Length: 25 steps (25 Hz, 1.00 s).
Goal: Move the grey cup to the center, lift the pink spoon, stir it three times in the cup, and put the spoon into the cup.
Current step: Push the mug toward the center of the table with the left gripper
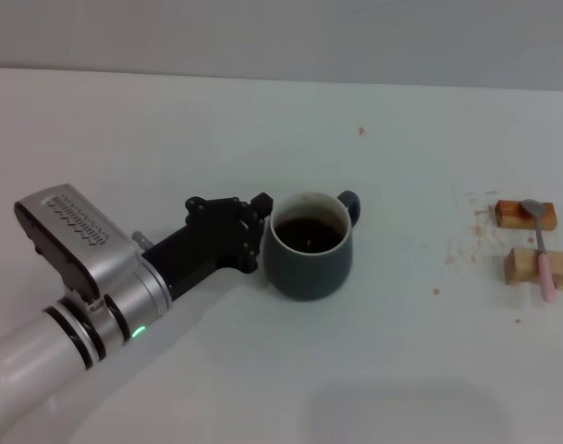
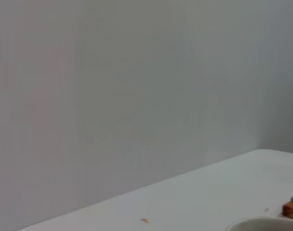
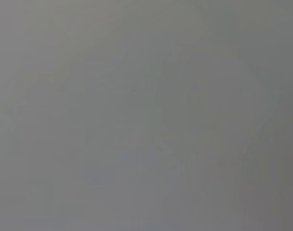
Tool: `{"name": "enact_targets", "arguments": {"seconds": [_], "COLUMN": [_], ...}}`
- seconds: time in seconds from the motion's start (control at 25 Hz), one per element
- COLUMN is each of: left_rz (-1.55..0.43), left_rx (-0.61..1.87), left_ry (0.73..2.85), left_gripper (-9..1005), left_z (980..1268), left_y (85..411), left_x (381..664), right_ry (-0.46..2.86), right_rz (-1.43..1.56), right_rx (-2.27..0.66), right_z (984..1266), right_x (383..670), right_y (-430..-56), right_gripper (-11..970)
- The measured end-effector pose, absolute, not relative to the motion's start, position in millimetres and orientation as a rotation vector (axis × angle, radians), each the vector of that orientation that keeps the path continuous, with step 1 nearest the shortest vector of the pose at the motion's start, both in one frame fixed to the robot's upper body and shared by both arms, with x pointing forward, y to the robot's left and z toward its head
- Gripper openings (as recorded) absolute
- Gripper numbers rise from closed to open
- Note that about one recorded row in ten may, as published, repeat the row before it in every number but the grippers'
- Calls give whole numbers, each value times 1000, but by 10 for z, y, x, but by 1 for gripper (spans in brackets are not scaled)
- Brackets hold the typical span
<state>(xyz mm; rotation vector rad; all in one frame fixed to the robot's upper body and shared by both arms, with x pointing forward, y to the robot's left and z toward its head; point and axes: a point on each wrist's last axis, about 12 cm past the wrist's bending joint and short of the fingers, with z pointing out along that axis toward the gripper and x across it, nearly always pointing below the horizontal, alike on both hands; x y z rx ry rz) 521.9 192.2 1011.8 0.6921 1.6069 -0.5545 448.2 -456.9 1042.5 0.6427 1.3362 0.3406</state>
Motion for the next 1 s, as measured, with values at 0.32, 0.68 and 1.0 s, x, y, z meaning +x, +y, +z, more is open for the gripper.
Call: {"name": "enact_targets", "arguments": {"seconds": [0.32, 0.68, 1.0], "left_rz": [-585, -617, -649], "left_rx": [725, 745, 730], "left_ry": [1598, 1597, 1563], "left_gripper": [-2, -2, -3], "left_z": [10117, 10102, 10124], "left_y": [1848, 1819, 1809], "left_x": [5179, 5121, 5064], "right_ry": [1360, 1366, 1379], "right_rz": [341, 342, 340], "right_rx": [637, 644, 630], "right_z": [10405, 10383, 10369], "right_x": [4491, 4485, 4508], "right_y": [-4558, -4539, -4497], "right_gripper": [669, 670, 669]}}
